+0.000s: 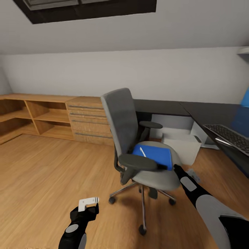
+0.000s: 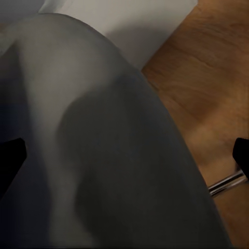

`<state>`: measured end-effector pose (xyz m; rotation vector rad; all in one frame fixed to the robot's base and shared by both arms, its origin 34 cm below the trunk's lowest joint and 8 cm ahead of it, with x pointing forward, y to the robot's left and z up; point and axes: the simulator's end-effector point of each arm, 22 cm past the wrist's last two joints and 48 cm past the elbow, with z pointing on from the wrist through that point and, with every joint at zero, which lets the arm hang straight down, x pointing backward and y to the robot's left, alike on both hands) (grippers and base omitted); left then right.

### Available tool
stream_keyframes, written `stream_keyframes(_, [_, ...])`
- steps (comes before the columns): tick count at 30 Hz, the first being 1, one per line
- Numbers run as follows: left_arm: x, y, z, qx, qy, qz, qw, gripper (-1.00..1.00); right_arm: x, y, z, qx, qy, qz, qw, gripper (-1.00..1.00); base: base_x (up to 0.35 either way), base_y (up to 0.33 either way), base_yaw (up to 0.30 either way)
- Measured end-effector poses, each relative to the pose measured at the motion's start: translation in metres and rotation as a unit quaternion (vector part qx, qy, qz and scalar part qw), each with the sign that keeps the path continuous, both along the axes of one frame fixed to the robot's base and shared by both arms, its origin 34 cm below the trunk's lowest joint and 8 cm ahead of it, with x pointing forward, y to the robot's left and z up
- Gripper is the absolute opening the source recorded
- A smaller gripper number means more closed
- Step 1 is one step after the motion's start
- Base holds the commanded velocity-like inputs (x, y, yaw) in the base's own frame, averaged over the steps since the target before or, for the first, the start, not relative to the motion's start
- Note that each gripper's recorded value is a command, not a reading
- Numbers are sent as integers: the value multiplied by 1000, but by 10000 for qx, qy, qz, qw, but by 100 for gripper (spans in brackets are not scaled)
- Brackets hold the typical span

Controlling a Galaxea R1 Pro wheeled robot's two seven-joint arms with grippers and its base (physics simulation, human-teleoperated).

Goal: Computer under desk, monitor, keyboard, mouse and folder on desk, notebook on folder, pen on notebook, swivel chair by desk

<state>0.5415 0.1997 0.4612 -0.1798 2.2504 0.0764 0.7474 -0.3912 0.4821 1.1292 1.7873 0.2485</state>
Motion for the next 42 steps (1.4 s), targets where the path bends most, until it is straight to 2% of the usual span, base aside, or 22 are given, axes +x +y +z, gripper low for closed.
stream_keyframes(5, [-1,1,-1,2,24,16,10000,100,0,0,0,-12,-1,8,10000,100,0,0,238])
stream_keyframes(9, [-6,0,-12,37,156,10,9999,100,2,-1,3,6,-43,-12,10000,100,0,0,11])
stream_keyframes(24, [-6,1,-12,37,156,14,9999,100,6,-4,12,-4,-147,-31,9999,100,0,0,0])
stream_keyframes(25, [-6,-1,-12,24,154,-8,9999,100,3,-18,12,52,-162,-181,9997,100,6,0,0])
stream_keyframes(31, [-5,-2,-12,17,147,-25,9999,100,-1,-36,14,93,-187,-362,9991,100,180,0,0])
stream_keyframes(42, [-5,-2,-12,19,148,-27,9999,100,-1,-40,14,91,-187,-397,9990,100,219,0,0])
